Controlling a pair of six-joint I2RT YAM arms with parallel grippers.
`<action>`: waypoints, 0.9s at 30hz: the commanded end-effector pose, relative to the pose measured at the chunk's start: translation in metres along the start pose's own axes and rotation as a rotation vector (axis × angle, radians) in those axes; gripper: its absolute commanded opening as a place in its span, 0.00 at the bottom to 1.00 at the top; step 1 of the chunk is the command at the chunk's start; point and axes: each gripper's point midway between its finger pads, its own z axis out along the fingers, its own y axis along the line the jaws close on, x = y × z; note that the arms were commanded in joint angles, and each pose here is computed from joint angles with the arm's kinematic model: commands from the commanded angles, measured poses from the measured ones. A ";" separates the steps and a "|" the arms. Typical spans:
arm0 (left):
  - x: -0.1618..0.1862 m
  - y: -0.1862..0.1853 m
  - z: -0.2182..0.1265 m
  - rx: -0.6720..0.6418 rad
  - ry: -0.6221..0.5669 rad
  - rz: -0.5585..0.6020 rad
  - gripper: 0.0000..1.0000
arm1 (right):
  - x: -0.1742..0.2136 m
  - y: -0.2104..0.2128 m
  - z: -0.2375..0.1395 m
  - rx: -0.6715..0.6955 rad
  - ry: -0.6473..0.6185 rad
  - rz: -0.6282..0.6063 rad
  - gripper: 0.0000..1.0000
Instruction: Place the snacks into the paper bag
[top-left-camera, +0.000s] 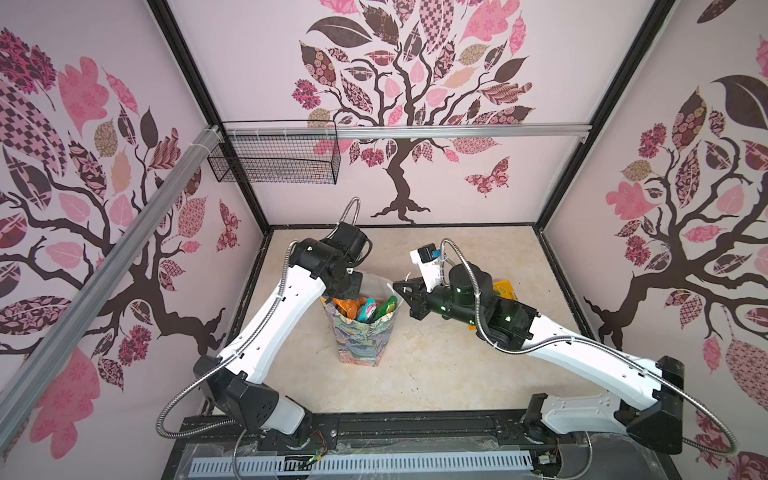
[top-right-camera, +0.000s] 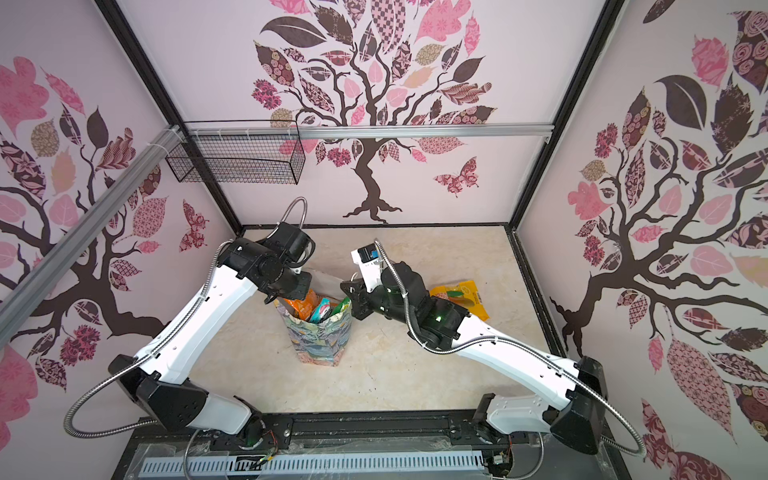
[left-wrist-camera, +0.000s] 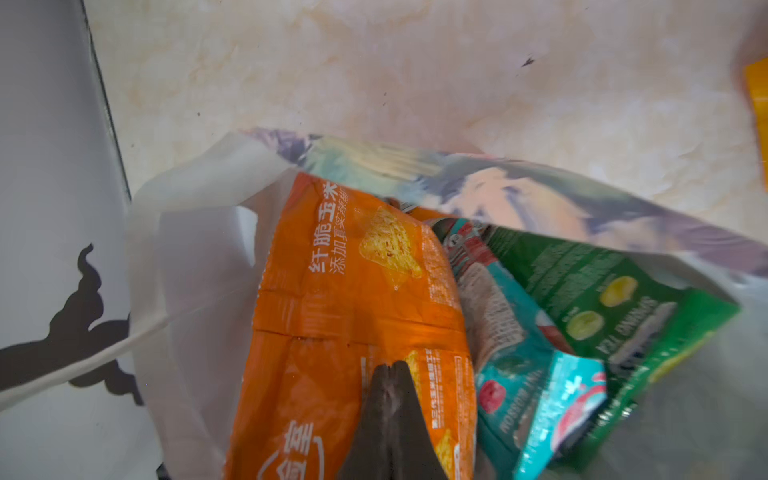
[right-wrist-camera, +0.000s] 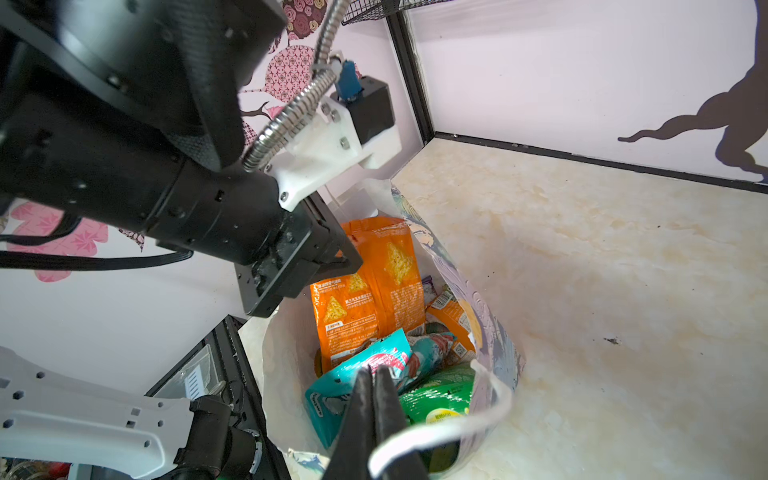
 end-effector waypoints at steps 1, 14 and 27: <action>0.015 0.011 0.014 -0.078 0.086 0.015 0.00 | -0.040 0.015 -0.014 -0.041 -0.131 -0.009 0.02; 0.024 -0.022 0.066 0.032 0.176 0.036 0.00 | -0.040 0.014 -0.017 -0.036 -0.130 -0.012 0.02; -0.014 -0.020 0.045 0.060 -0.012 -0.003 0.24 | -0.037 0.012 -0.017 -0.023 -0.125 -0.020 0.04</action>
